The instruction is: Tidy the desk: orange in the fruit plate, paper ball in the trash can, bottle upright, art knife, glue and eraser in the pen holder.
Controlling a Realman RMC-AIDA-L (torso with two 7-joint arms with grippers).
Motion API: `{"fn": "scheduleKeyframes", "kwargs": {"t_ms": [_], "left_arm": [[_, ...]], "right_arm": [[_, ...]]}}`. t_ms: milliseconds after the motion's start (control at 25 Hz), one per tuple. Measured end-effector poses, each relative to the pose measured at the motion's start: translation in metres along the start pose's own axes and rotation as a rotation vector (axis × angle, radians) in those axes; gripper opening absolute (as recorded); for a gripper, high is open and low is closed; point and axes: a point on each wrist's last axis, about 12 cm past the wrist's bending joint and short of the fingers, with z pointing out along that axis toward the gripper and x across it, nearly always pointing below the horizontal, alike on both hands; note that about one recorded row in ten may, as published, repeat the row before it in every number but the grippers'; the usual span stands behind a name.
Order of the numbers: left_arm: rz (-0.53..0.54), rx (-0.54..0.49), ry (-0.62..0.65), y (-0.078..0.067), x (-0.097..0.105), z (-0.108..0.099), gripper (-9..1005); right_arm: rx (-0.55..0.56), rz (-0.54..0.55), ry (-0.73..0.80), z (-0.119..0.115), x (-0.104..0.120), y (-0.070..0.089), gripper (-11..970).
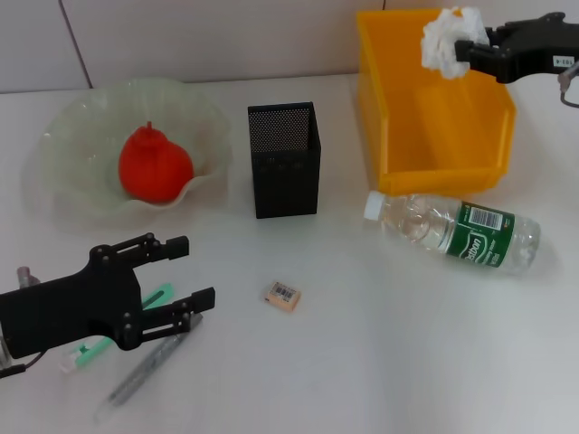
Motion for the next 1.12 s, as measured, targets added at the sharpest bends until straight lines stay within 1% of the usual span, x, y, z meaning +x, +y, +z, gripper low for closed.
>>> {"fn": "scheduleKeyframes", "kwargs": {"t_ms": [160,320,520,720,840,920,960,1000,1040,1120], "left_arm": [[0.005,0.003,-0.002,0.001,-0.002,0.002,754],[0.003,0.005,-0.005,0.001,-0.002,0.004,754],[0.001,0.004,-0.01,0.001,-0.002,0.005,754],[-0.002,0.005,-0.013,0.0,-0.002,0.006,754],[-0.004,0.004,-0.013,0.0,-0.002,0.006,754],[-0.008,0.0,-0.015,0.0,-0.002,0.005,754],[-0.01,-0.003,-0.017,0.001,-0.002,0.005,754],[-0.01,-0.003,-0.017,0.001,-0.002,0.005,754],[-0.01,-0.003,-0.017,0.001,-0.002,0.005,754],[-0.011,-0.006,-0.019,0.001,-0.002,0.005,754]], "right_arm": [[0.044,0.034,0.011,0.007,0.01,-0.005,269],[0.067,0.031,0.056,0.012,0.013,-0.007,263],[0.063,0.037,0.106,0.015,0.011,-0.006,333],[0.062,0.038,0.1,0.013,0.005,-0.006,526],[0.026,0.051,0.111,0.007,-0.003,-0.003,650],[-0.021,0.05,0.161,-0.003,-0.013,0.002,736],[-0.068,0.031,0.249,-0.014,-0.023,0.008,779],[-0.095,0.024,0.296,-0.019,-0.028,0.011,787],[-0.095,0.024,0.296,-0.019,-0.028,0.011,795],[-0.157,-0.003,0.39,-0.029,-0.039,0.017,811]]}}
